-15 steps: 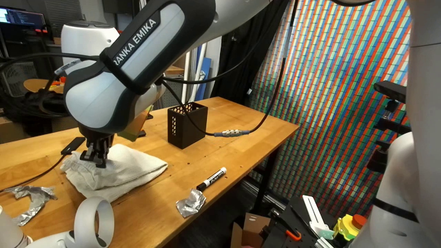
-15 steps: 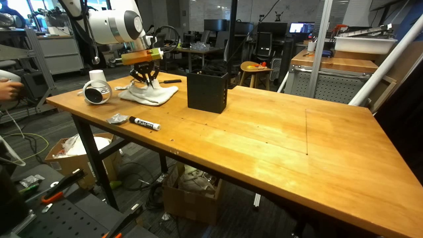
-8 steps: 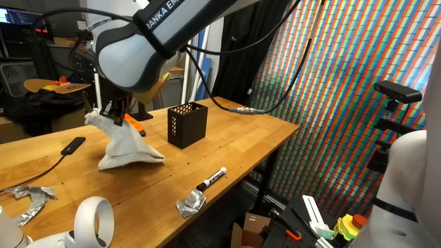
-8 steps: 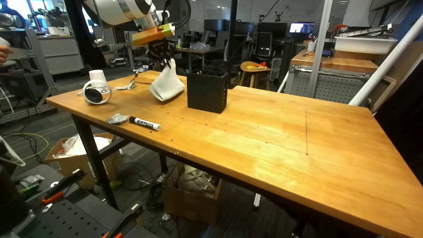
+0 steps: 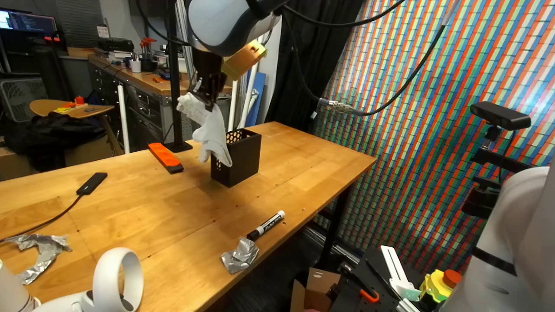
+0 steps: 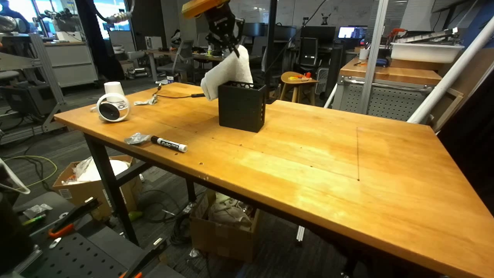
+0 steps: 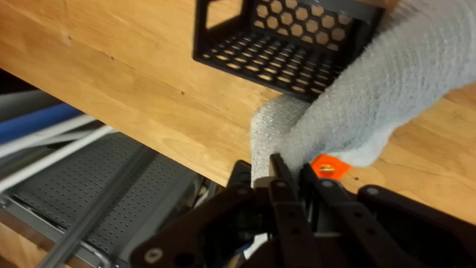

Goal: Put the white towel in the black box

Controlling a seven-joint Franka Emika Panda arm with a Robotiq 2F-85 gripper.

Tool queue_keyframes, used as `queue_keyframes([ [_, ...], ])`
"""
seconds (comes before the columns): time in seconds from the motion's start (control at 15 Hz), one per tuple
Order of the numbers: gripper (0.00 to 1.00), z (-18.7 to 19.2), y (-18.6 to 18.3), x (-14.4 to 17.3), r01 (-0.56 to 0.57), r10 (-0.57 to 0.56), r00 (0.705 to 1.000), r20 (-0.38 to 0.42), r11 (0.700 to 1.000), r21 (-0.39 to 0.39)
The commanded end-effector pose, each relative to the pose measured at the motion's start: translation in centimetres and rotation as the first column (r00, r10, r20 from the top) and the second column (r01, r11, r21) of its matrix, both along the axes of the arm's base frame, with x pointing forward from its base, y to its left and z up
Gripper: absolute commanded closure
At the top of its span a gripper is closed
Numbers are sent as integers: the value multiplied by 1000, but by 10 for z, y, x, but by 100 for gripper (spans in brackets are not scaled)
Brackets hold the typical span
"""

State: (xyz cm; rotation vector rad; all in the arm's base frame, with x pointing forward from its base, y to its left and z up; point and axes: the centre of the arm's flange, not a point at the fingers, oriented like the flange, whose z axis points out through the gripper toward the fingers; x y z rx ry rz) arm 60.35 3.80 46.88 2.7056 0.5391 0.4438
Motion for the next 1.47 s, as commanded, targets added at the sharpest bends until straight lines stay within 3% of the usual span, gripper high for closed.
queue_keyframes([
  [0.0, 91, 19, -50, 10, 131, -131, 991, -29, 991, -10],
  [0.27, 90, -1, -75, 8, 175, -177, 980, -93, 984, -32],
  [0.8, 91, -72, -75, 5, 205, -207, 952, -224, 978, -34],
  [1.4, 90, -111, -54, -1, 192, -180, 933, -311, 981, 10],
])
